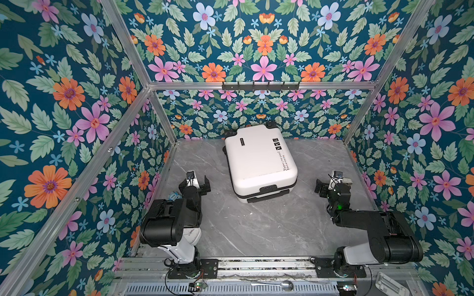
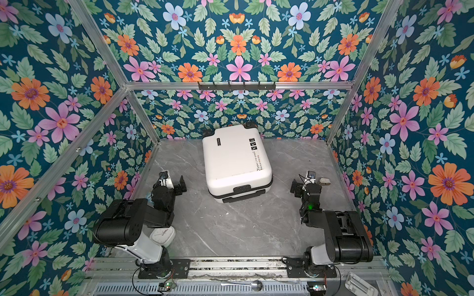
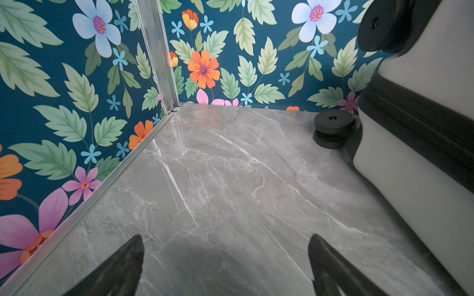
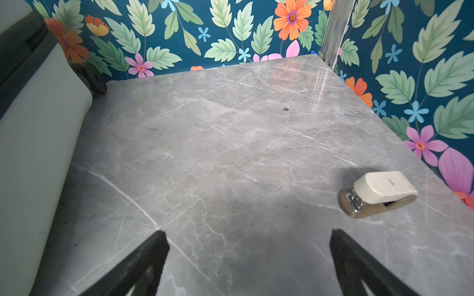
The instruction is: Pack the luggage
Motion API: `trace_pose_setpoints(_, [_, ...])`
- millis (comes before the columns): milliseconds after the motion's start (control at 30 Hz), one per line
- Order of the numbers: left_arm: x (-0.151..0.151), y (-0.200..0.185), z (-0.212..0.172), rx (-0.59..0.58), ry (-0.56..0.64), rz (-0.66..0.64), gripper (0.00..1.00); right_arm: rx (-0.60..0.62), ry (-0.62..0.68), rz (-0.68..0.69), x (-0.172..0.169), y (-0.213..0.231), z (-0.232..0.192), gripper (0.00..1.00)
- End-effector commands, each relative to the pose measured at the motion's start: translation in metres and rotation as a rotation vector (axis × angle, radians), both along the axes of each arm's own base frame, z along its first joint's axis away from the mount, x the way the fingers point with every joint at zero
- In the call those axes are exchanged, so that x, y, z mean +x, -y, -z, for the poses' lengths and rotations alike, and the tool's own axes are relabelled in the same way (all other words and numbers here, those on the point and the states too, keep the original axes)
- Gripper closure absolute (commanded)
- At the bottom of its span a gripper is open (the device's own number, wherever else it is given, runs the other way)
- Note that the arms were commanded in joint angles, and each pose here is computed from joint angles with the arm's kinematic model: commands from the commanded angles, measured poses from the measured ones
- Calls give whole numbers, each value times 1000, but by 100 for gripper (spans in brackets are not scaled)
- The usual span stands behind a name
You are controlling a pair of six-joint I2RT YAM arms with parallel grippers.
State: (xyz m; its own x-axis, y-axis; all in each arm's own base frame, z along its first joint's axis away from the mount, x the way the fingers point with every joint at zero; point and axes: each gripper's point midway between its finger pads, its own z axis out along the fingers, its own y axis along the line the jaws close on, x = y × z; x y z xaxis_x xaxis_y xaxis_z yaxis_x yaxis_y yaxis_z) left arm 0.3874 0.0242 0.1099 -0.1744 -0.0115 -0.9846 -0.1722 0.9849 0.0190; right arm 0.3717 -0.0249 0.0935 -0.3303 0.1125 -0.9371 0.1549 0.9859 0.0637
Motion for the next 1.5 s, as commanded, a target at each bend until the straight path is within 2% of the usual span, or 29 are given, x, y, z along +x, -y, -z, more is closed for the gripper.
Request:
trace_pose_setpoints(0, [1, 1, -4, 14, 14, 8, 0, 3, 17, 13, 2, 2, -4, 1])
trace_pose_setpoints(233, [-3, -1, -5, 10, 25, -6, 0, 2, 22, 13, 2, 2, -5, 1])
trace_pose_setpoints(333, [-39, -18, -18, -29, 147, -105, 0, 0, 112, 3, -11, 0, -15, 1])
trace_pose_setpoints(367, [-54, -17, -22, -65, 197, -75, 0, 1, 154, 2, -18, 0, -19, 1])
trace_pose_setpoints(467, [-49, -22, -24, -71, 206, -84, 0, -2, 189, 5, -24, 0, -20, 1])
trace_pose_setpoints(633, [-42, -26, -23, -67, 189, -109, 0, 0, 90, -2, -5, 0, -13, 1])
trace_pose_setpoints(700, [-23, -22, -18, -57, 132, -85, 0, 4, 22, 9, 1, 1, -5, 1])
trace_pose_setpoints(767, [1, -3, -2, -16, 5, 26, 0, 6, 18, 15, 2, 2, -5, 1])
trace_pose_setpoints(833, [2, 9, -4, 8, 15, 74, 0, 2, 18, 15, 2, 2, -5, 1])
trace_pose_setpoints(1467, [3, 7, -3, 5, 4, 71, 0, 2, 18, 14, 2, 2, -5, 1])
